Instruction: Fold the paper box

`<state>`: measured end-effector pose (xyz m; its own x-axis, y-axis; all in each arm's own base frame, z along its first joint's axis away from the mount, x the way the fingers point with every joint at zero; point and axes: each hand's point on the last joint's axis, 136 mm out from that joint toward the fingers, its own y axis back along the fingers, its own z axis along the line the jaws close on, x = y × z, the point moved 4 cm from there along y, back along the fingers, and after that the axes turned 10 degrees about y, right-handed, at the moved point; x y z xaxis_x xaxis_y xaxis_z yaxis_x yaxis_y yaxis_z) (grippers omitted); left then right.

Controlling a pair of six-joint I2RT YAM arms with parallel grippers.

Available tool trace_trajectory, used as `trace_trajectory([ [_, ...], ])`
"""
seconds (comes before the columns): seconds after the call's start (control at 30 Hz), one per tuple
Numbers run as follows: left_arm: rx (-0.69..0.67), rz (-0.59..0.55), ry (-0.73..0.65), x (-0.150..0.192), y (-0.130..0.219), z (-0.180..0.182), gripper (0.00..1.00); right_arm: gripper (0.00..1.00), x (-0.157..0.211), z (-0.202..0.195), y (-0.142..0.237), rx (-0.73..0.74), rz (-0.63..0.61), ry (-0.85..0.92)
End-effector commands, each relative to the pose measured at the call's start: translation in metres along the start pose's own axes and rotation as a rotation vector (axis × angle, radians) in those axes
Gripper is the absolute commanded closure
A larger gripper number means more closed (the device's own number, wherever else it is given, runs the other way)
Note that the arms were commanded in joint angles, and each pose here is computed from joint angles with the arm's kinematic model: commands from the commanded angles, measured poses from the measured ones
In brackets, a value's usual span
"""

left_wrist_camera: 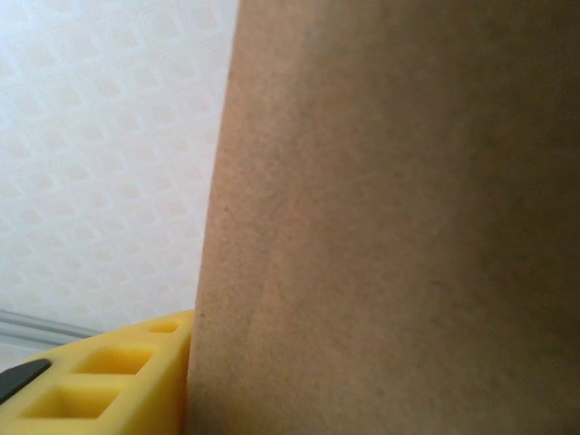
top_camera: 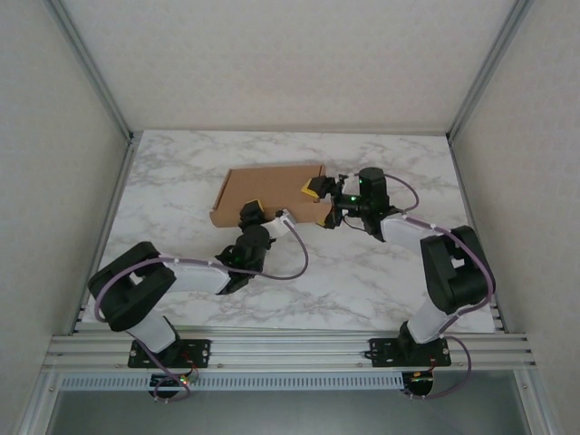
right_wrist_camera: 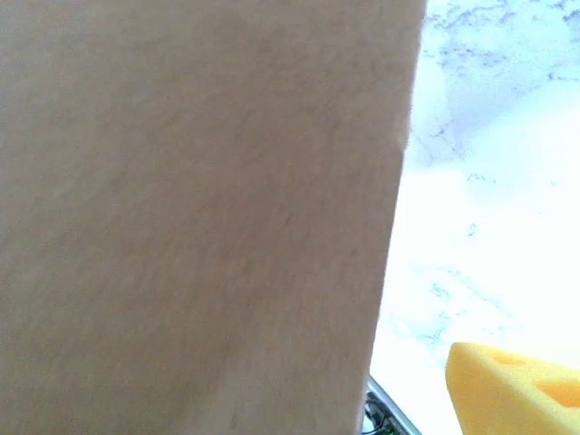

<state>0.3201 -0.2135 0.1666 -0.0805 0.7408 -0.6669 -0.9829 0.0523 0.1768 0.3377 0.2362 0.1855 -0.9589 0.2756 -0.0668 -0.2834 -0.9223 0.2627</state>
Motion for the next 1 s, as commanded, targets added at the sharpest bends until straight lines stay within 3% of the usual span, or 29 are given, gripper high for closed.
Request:
trace_trajectory([
  [0.0, 0.017, 0.045, 0.088, -0.009, -0.001, 0.018, 0.65, 0.05, 0.004, 0.002, 0.016, 0.062, -0.030, 0.035],
  [0.17, 0.133, 0.114, 0.119, -0.023, 0.010, 0.031, 0.65, 0.01, -0.004, -0.010, 0.074, 0.330, -0.257, 0.101],
  [0.33, 0.348, 0.214, 0.087, -0.042, 0.029, 0.036, 0.63, 0.01, -0.007, 0.002, 0.120, 0.558, -0.415, 0.302],
  [0.5, 0.536, 0.305, 0.054, -0.058, 0.050, 0.034, 0.60, 0.08, -0.010, 0.012, 0.121, 0.600, -0.349, 0.456],
  [0.73, 0.607, 0.366, -0.042, -0.066, 0.064, 0.025, 0.61, 0.20, -0.037, -0.004, 0.099, 0.673, -0.264, 0.459],
  [0.97, 0.572, 0.429, -0.103, -0.056, 0.063, 0.024, 0.64, 0.24, -0.040, -0.002, 0.139, 0.783, -0.517, 0.460],
])
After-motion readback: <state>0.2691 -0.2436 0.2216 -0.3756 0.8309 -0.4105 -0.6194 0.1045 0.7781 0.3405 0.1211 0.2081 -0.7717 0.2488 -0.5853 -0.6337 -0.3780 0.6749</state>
